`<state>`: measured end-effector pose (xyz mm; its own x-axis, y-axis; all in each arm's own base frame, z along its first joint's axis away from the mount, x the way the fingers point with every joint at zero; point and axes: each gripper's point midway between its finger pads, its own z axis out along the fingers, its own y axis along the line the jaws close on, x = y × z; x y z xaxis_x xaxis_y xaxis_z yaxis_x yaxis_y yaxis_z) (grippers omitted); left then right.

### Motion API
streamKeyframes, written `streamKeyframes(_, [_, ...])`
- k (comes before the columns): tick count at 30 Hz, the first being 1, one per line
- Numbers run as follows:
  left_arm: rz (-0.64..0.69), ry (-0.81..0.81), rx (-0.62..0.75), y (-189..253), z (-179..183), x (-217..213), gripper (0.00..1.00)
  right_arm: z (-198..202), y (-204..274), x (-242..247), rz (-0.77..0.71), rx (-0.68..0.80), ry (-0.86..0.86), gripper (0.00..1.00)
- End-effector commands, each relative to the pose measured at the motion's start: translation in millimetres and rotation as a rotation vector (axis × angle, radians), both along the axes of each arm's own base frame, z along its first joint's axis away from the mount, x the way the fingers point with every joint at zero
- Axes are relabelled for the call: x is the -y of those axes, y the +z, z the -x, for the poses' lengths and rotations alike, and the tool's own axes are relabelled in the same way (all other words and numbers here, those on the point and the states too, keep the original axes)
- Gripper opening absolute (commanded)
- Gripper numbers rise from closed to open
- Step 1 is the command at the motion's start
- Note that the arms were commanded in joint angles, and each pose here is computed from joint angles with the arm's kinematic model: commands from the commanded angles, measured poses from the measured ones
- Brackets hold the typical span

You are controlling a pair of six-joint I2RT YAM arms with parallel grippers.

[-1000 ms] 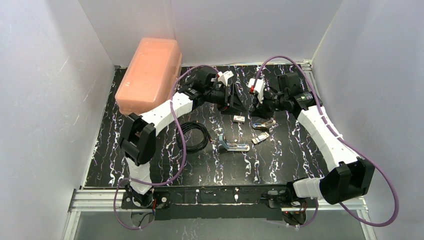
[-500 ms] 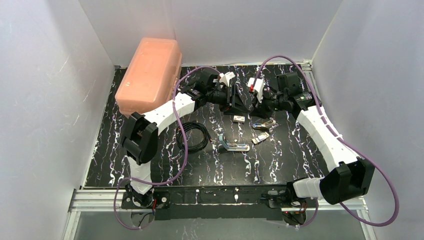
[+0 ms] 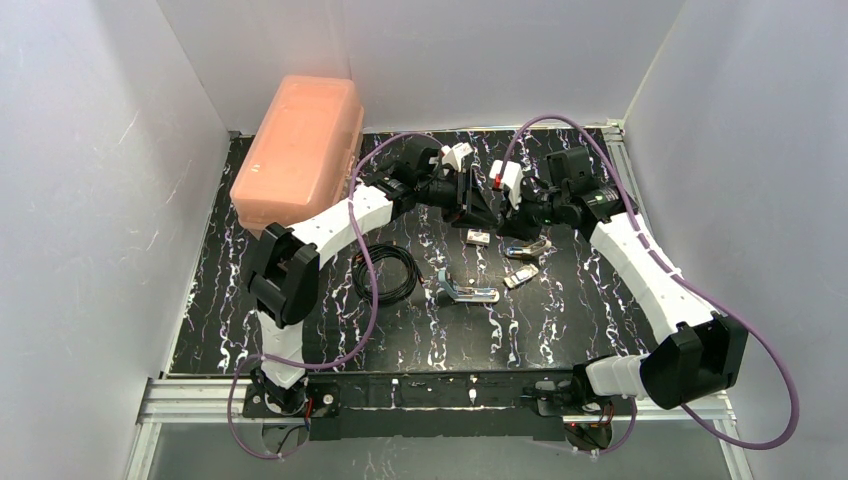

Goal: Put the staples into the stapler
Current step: Pick up the staple from the center of the board.

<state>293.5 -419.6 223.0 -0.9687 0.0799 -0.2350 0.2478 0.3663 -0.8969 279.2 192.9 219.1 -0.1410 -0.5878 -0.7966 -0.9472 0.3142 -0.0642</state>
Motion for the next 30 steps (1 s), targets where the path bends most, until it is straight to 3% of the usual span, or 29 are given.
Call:
streamKeyframes(1, [0.025, -0.024, 0.012, 11.7, 1.8, 5.8, 0.31, -1.7, -0.3, -5.5, -0.009, 0.008, -0.001, 0.17])
streamKeyframes(10, [0.027, -0.027, 0.001, 9.1, 2.2, 5.9, 0.23, -3.3, -1.9, -7.1, -0.002, 0.007, -0.009, 0.17])
streamKeyframes(30, [0.033, -0.031, -0.009, 7.4, 3.9, 6.4, 0.16, -7.4, -5.8, -7.5, 0.01, -0.01, -0.041, 0.17])
